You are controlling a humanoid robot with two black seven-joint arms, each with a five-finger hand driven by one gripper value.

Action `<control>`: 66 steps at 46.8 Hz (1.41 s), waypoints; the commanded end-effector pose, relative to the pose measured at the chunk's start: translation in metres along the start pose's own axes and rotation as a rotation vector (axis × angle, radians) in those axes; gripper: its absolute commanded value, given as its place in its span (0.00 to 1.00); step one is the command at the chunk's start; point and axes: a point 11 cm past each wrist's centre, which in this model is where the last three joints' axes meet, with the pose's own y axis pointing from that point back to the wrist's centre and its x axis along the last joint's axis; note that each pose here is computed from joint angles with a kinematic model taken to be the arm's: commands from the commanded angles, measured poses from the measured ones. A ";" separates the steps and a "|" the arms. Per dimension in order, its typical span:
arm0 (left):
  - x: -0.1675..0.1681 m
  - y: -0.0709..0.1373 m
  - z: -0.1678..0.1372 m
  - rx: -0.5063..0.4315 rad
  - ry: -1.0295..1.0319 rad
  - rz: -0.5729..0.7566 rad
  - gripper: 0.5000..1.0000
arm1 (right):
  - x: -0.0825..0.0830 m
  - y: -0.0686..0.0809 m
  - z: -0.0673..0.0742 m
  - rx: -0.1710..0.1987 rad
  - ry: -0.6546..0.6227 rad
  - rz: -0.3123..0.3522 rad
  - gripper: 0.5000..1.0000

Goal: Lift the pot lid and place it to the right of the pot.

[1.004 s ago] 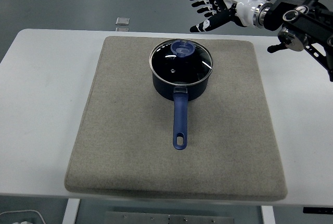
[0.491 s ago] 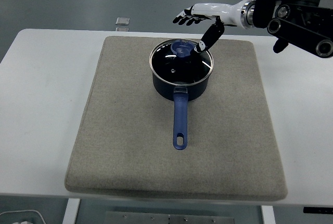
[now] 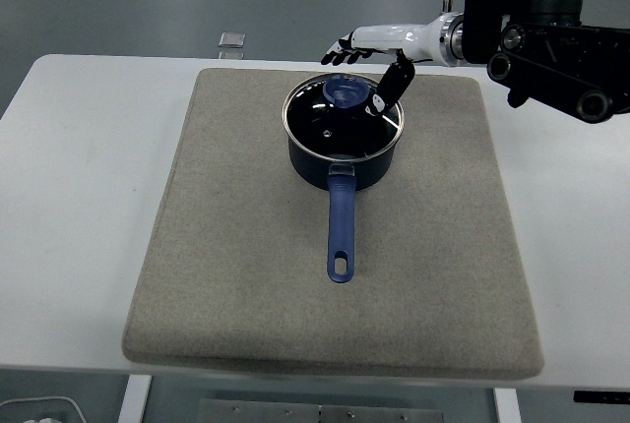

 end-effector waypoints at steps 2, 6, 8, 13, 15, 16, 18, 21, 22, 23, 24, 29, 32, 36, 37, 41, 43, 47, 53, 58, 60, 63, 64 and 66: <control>0.000 0.000 0.000 0.000 0.000 0.000 1.00 | -0.006 -0.006 -0.005 -0.001 0.032 -0.018 0.79; 0.000 0.000 0.000 0.000 0.000 0.000 1.00 | -0.006 -0.006 -0.003 -0.011 0.041 -0.019 0.73; 0.000 0.000 0.000 0.000 0.002 0.000 1.00 | -0.006 -0.007 -0.003 -0.011 0.042 -0.020 0.72; 0.000 0.000 0.000 0.000 0.000 0.000 1.00 | -0.006 -0.007 -0.002 -0.016 0.051 -0.021 0.68; 0.000 0.000 0.000 0.000 0.000 0.000 1.00 | -0.004 -0.006 -0.002 -0.021 0.065 -0.019 0.67; 0.000 0.000 0.000 0.000 0.000 0.000 1.00 | -0.003 -0.005 -0.001 -0.024 0.069 -0.019 0.67; 0.000 0.000 0.000 0.000 0.000 0.000 1.00 | -0.002 -0.004 0.000 -0.026 0.071 -0.016 0.67; 0.000 0.000 0.000 0.000 0.000 0.000 1.00 | 0.001 -0.003 0.000 -0.027 0.075 -0.011 0.67; 0.000 0.000 0.000 0.000 0.000 0.000 1.00 | 0.002 -0.002 0.000 -0.029 0.078 -0.010 0.67; 0.000 0.000 0.000 0.000 0.000 0.000 1.00 | 0.002 -0.002 0.000 -0.030 0.078 -0.010 0.66; 0.000 0.000 0.000 0.000 0.000 0.000 1.00 | 0.003 -0.002 0.000 -0.031 0.077 -0.009 0.66; 0.000 0.000 0.000 0.000 0.000 0.000 1.00 | 0.002 -0.002 0.000 -0.028 0.079 -0.012 0.63; 0.000 0.000 0.000 0.000 0.000 0.000 1.00 | 0.001 -0.003 -0.001 -0.028 0.080 -0.013 0.61; 0.000 0.000 0.000 0.000 0.000 0.000 1.00 | 0.001 -0.004 -0.002 -0.025 0.080 -0.014 0.58; 0.000 0.000 0.000 0.000 0.000 0.000 1.00 | 0.001 -0.004 -0.002 -0.028 0.080 -0.013 0.56; 0.000 0.000 0.000 0.000 0.000 0.000 1.00 | 0.002 -0.003 -0.001 -0.028 0.079 -0.011 0.52; 0.000 0.000 0.000 0.000 0.000 0.000 1.00 | 0.002 -0.003 0.000 -0.030 0.079 -0.010 0.51; 0.000 0.000 0.000 0.000 0.000 0.000 1.00 | 0.002 -0.003 0.000 -0.030 0.079 -0.010 0.49; 0.000 0.000 0.000 0.000 0.000 0.000 1.00 | 0.001 -0.004 -0.001 -0.028 0.078 -0.011 0.46; 0.000 0.000 0.000 0.000 0.000 0.000 1.00 | 0.002 -0.004 -0.002 -0.025 0.078 -0.011 0.45; 0.000 0.000 0.000 0.000 0.000 0.000 1.00 | 0.001 -0.004 -0.002 -0.026 0.078 -0.013 0.44; 0.000 0.000 0.000 0.000 0.000 0.000 1.00 | 0.000 -0.005 -0.002 -0.026 0.080 -0.015 0.38; 0.000 0.000 0.000 0.000 0.002 0.000 1.00 | 0.001 -0.005 -0.003 -0.024 0.078 -0.014 0.37; 0.000 0.000 0.000 0.000 0.000 0.000 1.00 | 0.000 -0.005 -0.002 -0.025 0.078 -0.017 0.32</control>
